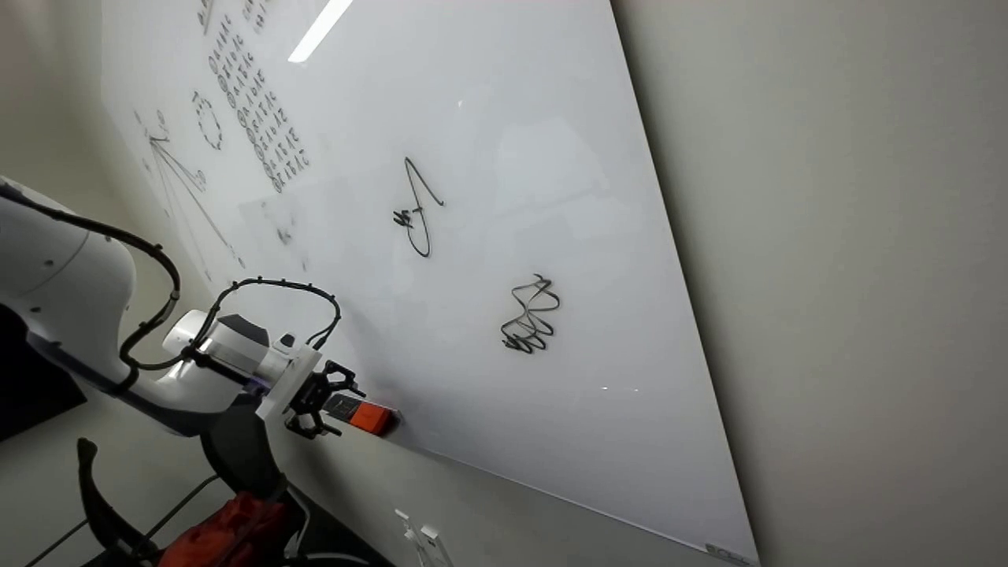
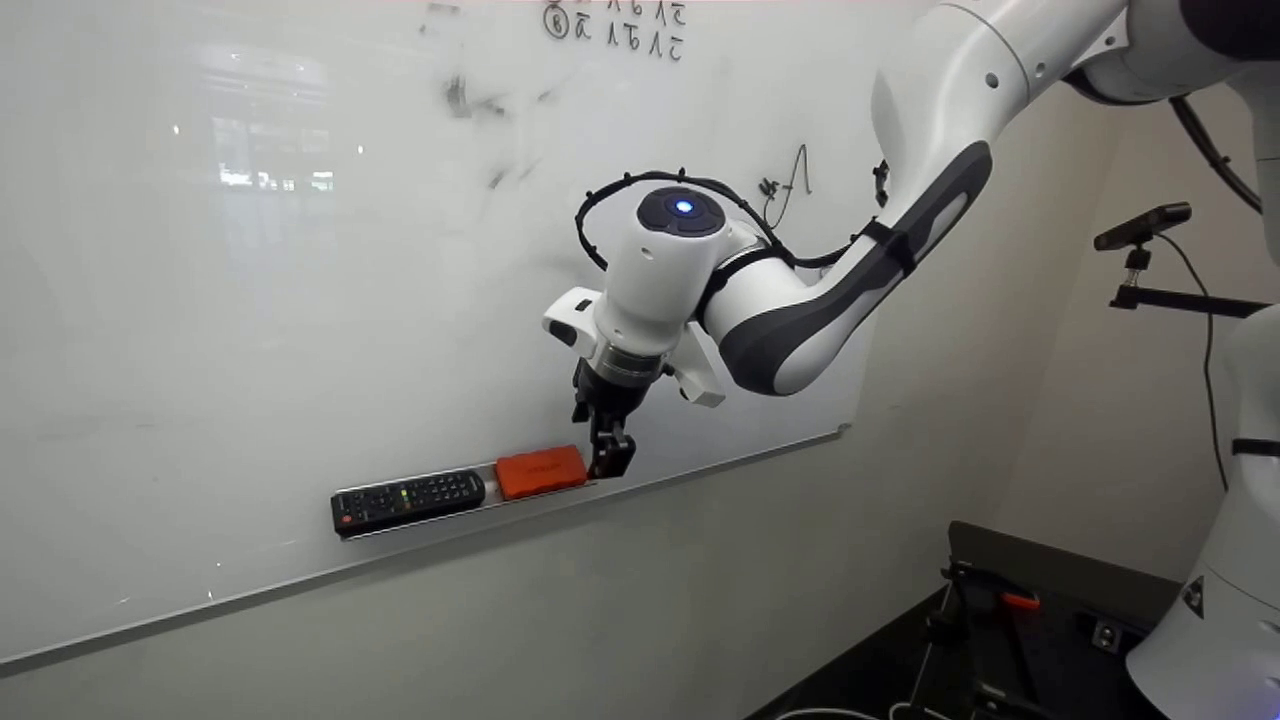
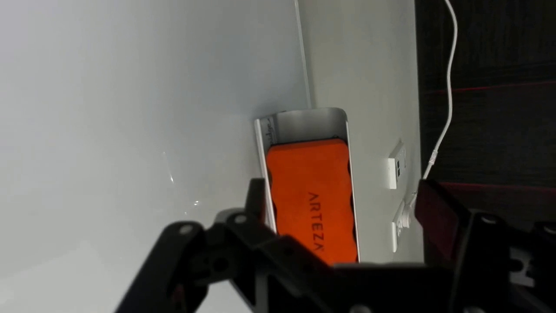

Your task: Pick up the duster and erase the board

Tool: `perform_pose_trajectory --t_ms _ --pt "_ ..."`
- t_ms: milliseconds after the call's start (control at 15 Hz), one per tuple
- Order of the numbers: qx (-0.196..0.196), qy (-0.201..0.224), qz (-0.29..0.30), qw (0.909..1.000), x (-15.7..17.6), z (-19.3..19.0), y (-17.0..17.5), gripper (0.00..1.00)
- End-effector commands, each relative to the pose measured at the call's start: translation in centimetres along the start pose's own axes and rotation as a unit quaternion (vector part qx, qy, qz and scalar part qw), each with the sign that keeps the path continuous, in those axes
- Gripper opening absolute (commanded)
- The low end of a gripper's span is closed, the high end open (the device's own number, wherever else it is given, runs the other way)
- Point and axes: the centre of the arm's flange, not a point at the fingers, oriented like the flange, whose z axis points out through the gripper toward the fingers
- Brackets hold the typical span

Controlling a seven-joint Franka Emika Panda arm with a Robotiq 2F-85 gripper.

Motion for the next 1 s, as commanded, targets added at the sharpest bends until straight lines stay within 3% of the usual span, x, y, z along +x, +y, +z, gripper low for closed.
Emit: perform_pose_trajectory --t_ms 0,267,467,667,933 --pt "0.008 0.002 -0.010 0.9999 1.6 0.7 1.3 0.78" --pt "0.022 0.004 -0.032 0.9992 2.2 1.3 2.2 0.82" --pt "0.031 0.005 -0.049 0.9983 2.6 1.6 2.7 0.95" --pt "0.031 0.005 -0.062 0.9976 3.0 2.0 2.9 1.00" --pt "0.027 0.002 -0.067 0.9974 3.4 2.7 3.2 0.96"
